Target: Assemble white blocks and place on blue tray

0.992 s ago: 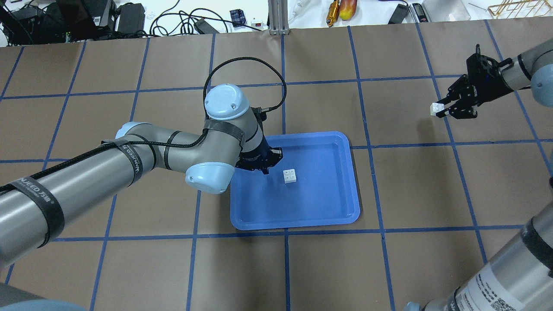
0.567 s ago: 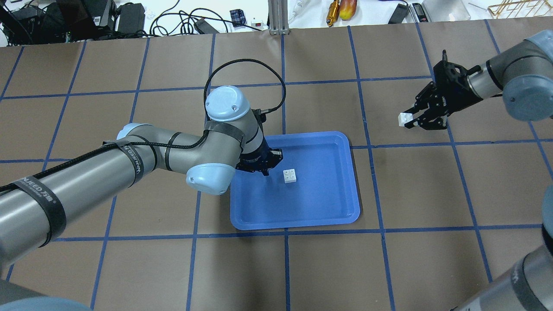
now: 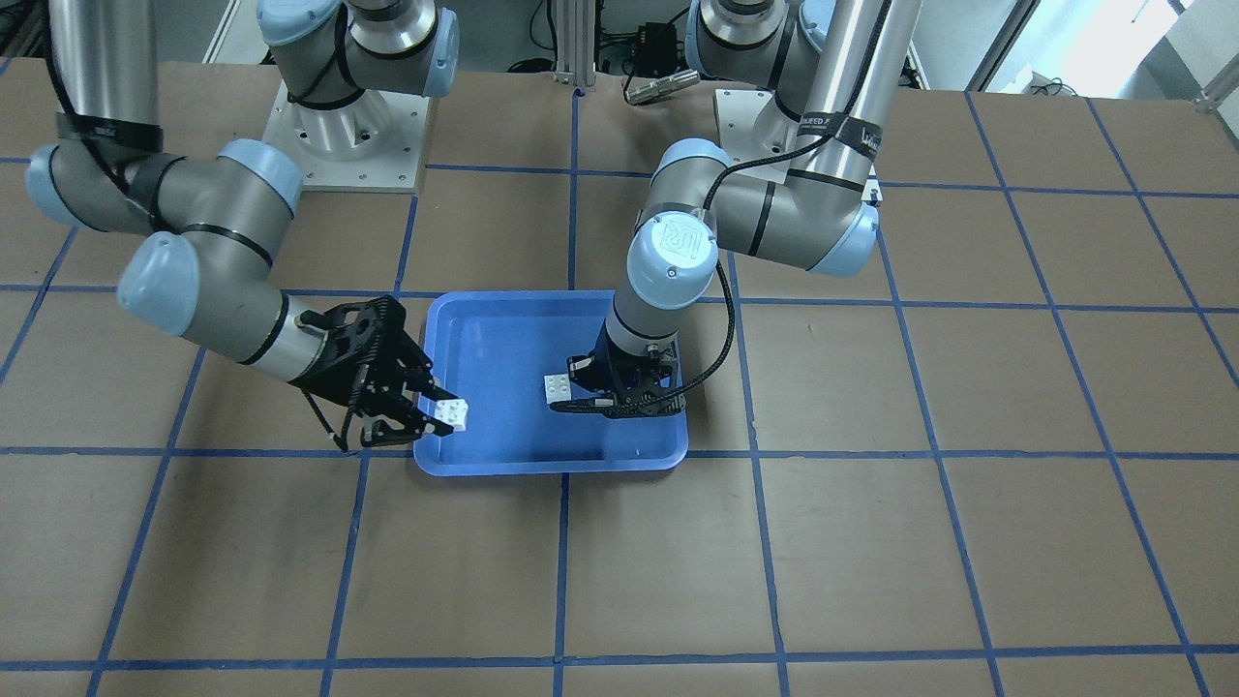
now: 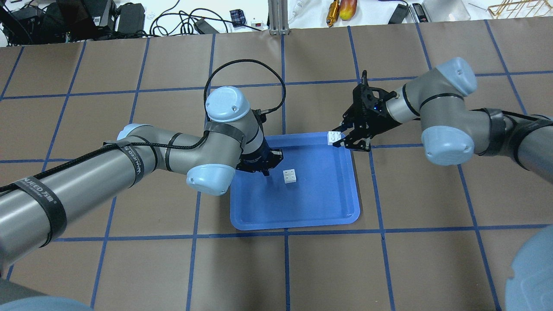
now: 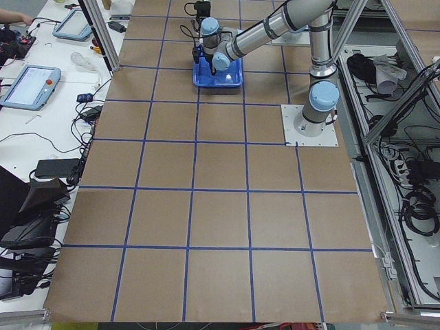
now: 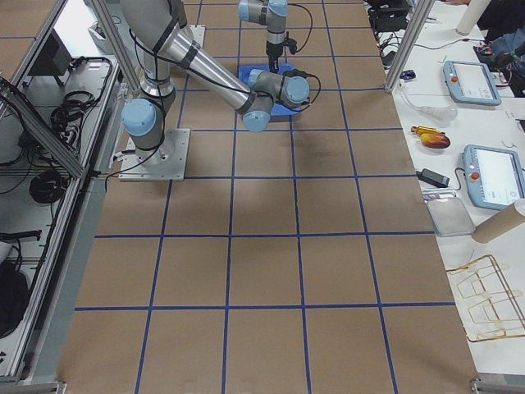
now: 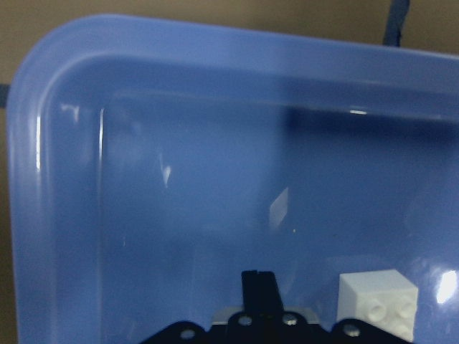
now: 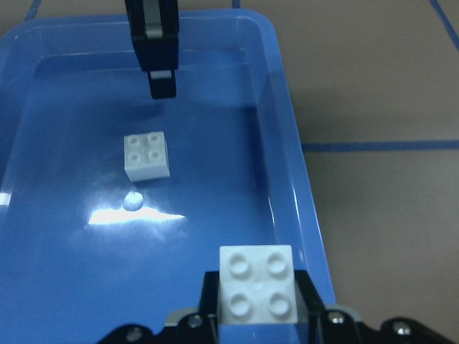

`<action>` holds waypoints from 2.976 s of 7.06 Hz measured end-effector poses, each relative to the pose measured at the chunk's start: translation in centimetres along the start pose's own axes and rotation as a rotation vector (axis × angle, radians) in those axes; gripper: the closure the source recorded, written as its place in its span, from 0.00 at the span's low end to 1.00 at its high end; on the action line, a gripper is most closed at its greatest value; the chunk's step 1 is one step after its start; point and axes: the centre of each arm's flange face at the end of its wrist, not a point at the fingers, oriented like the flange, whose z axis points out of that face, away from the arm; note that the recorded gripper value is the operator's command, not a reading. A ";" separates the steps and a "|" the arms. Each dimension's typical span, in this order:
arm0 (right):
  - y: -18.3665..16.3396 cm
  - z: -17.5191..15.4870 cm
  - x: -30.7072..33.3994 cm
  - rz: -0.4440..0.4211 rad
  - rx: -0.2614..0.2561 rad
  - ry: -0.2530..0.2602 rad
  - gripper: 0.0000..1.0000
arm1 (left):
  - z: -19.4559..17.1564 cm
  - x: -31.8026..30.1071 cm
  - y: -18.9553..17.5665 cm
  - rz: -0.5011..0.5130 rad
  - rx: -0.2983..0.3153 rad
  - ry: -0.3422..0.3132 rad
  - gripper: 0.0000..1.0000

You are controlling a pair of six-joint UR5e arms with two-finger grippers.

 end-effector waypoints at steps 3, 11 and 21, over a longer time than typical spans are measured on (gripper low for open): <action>-2.2 5.0 -2.8 -0.051 0.008 -0.044 1.00 | 0.1 0.6 0.4 -0.036 -0.015 0.035 1.00; -2.0 7.4 -5.3 -0.016 0.009 -0.032 1.00 | 0.0 0.9 0.5 -0.037 -0.012 0.041 1.00; -1.2 8.8 -5.4 -0.002 0.007 -0.051 1.00 | 0.2 0.9 0.5 -0.073 -0.016 0.038 1.00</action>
